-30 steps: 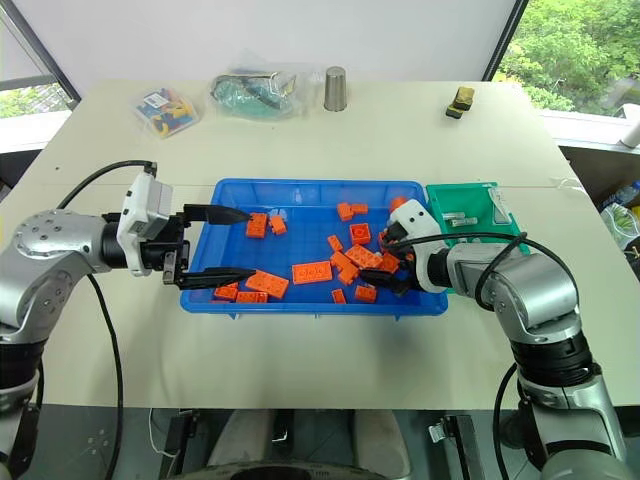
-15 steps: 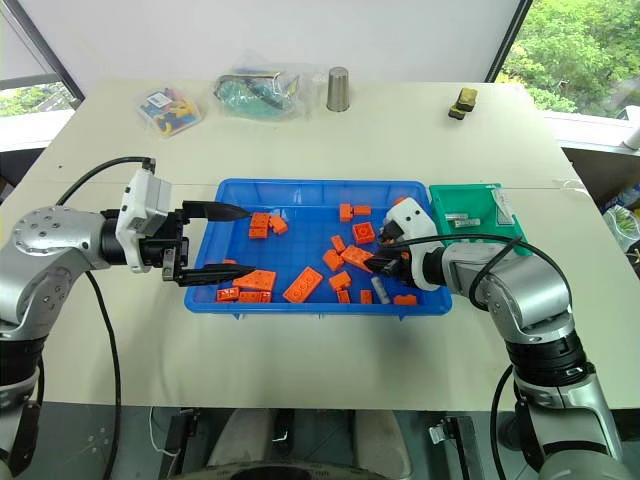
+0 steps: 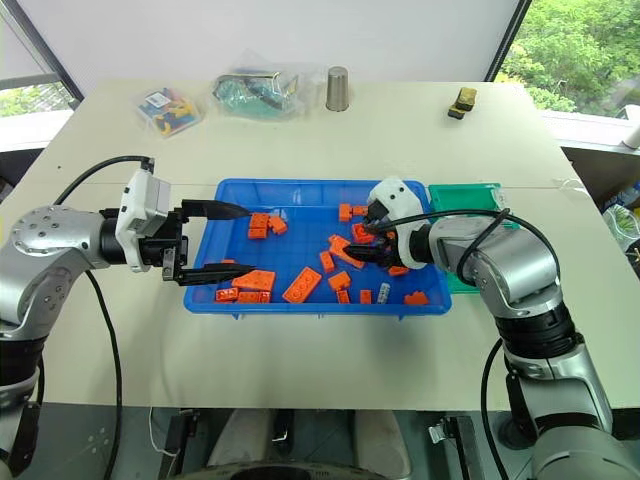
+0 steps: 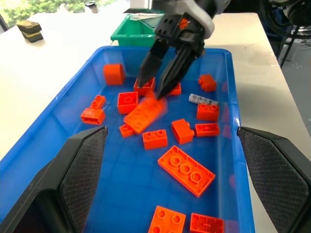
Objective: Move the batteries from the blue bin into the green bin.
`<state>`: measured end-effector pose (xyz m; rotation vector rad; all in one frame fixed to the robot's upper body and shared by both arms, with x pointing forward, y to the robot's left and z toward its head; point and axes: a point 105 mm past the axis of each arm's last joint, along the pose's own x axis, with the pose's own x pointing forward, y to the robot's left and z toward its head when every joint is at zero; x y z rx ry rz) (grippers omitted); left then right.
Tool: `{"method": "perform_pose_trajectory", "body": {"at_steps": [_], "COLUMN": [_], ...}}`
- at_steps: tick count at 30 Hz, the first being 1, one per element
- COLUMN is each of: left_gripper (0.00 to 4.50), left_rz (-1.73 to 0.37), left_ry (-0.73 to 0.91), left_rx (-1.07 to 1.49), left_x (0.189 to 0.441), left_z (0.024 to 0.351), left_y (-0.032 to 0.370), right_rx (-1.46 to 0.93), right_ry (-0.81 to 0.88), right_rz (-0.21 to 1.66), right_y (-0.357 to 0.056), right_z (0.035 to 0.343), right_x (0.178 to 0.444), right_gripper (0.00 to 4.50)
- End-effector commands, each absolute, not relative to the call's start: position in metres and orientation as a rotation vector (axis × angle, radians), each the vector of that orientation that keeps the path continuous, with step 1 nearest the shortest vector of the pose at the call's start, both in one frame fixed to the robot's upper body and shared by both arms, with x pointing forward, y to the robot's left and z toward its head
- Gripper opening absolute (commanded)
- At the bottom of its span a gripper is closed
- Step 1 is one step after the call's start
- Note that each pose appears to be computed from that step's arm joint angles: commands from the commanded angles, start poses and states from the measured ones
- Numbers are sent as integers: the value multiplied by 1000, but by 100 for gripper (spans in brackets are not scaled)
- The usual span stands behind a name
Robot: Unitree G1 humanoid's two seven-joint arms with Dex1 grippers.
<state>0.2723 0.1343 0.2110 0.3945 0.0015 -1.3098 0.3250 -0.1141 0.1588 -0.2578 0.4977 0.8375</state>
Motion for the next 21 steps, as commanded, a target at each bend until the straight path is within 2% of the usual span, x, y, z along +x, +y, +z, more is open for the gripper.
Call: {"method": "perform_pose_trajectory", "body": {"at_steps": [1,4,8,12,16,21], "left_gripper": [450,450,450,450,450,450], "left_rz": [-1311,-1313,-1314,-1303,-1296,-1276], "left_ry": [-33,-36,-33,-44,-46,-42], "left_rx": [413,411,412,411,411,412], "left_x": [271,270,272,274,273,271], "left_z": [216,216,215,217,217,217], "left_y": [133,132,133,133,133,136], "right_rx": [-341,-467,-813,-1025,-1137,-1296], "right_ry": [442,442,432,475,466,452], "right_rz": [910,987,1177,1323,1369,1548], "right_y": [-105,-114,-141,-164,-166,-168], "right_z": [174,181,192,198,196,177], "right_x": [324,320,313,320,334,319], "right_gripper": [406,406,406,406,406,406]}}
